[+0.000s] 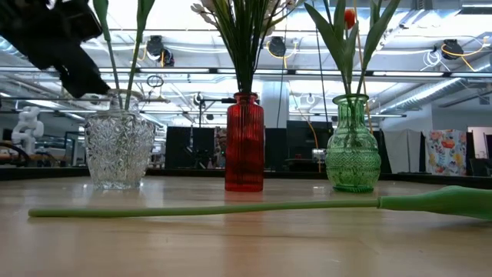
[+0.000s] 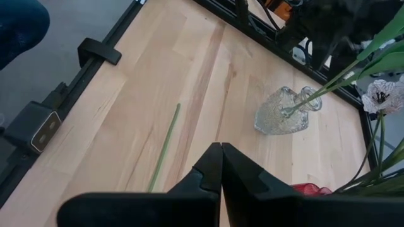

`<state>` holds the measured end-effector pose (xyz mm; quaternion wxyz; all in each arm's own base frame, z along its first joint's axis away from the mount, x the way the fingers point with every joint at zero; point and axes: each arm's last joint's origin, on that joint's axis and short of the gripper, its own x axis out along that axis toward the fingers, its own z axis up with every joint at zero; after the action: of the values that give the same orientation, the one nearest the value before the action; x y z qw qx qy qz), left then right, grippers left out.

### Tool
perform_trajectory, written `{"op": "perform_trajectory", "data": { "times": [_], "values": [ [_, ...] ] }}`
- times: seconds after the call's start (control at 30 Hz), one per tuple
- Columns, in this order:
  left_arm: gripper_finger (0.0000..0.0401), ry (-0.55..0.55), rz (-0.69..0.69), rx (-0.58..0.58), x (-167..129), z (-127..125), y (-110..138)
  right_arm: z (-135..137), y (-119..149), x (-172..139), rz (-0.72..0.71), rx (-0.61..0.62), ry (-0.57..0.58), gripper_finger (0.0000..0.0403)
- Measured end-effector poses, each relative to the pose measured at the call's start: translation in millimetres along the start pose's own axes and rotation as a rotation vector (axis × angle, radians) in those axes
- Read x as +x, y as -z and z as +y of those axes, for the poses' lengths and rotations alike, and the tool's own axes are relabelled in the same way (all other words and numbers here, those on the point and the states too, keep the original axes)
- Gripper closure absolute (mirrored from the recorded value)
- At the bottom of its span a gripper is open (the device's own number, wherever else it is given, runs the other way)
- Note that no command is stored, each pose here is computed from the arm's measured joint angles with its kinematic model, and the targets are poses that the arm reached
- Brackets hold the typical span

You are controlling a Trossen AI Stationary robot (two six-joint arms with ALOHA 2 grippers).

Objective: Sort flowers into vase by color
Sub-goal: Adjust the transparent vase

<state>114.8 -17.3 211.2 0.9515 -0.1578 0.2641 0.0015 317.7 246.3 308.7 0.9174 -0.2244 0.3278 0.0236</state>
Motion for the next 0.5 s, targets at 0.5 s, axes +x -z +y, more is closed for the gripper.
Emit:
{"op": "perform_trajectory", "data": {
  "times": [0.5],
  "values": [
    [0.0249, 0.129, 0.267, -0.166, -24.6, -23.3, 5.0, 7.9, 5.9, -6.1, 0.039, 0.005, -0.015, 0.0403]
  ]
}}
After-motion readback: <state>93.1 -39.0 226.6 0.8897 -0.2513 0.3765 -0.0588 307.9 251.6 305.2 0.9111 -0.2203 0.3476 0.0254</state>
